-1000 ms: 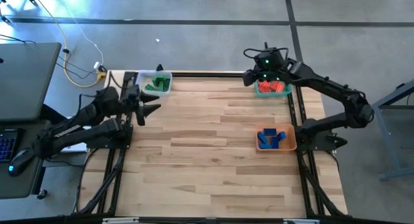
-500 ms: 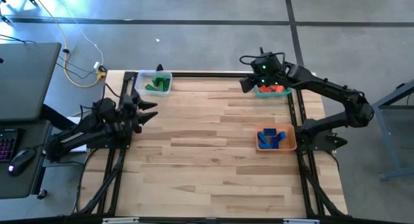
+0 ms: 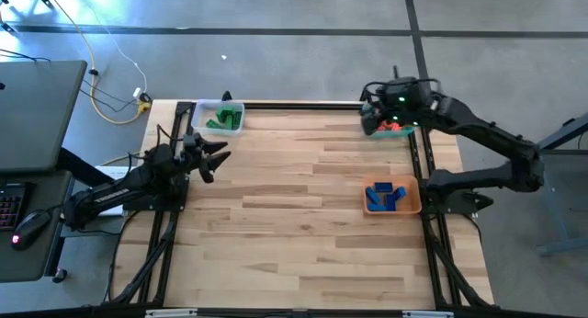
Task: Sort & place blocks by color
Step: Return to Home Position
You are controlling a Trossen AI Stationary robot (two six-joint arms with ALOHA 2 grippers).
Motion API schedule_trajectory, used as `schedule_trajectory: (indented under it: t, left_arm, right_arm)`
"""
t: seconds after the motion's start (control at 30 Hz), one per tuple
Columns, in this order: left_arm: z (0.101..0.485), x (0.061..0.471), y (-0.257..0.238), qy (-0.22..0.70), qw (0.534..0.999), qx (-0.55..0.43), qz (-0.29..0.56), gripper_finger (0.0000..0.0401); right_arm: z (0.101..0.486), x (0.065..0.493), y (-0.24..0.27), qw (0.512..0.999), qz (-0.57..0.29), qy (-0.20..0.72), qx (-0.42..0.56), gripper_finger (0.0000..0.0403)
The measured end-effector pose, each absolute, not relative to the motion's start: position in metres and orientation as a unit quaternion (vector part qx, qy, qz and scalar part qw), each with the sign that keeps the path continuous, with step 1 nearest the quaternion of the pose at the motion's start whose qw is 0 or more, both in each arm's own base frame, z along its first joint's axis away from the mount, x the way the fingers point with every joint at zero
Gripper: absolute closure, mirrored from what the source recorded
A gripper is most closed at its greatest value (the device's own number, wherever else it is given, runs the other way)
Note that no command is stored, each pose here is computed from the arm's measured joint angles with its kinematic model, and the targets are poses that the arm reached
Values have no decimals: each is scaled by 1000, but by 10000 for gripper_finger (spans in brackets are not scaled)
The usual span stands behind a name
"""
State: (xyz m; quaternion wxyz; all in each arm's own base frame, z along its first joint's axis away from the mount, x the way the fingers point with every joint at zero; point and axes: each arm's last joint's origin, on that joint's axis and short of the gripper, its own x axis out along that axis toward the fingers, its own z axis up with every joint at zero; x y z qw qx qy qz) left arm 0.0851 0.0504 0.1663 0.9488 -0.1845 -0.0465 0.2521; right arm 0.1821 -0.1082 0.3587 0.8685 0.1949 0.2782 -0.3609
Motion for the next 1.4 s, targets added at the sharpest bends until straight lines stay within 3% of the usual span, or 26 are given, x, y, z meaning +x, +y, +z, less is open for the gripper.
schedule_trajectory:
  t: [0.33, 0.63, 0.77, 1.03, 1.4]
  left_arm:
    - [163, 87, 53, -28, 942, -183, 279, 188]
    - [163, 87, 53, -27, 943, -180, 279, 188]
    - [163, 87, 53, -27, 943, -180, 279, 188]
    - [163, 87, 53, -27, 943, -180, 279, 188]
    - [163, 87, 53, -27, 943, -180, 279, 188]
  right_arm:
    - [390, 113, -69, 912, -354, 179, 107, 171]
    - [319, 79, -52, 920, -366, 16, 142, 171]
    - [285, 80, -50, 928, -338, 7, 156, 171]
    - [239, 94, -48, 964, -190, -11, 186, 171]
    - [188, 107, -39, 968, -137, -16, 211, 171]
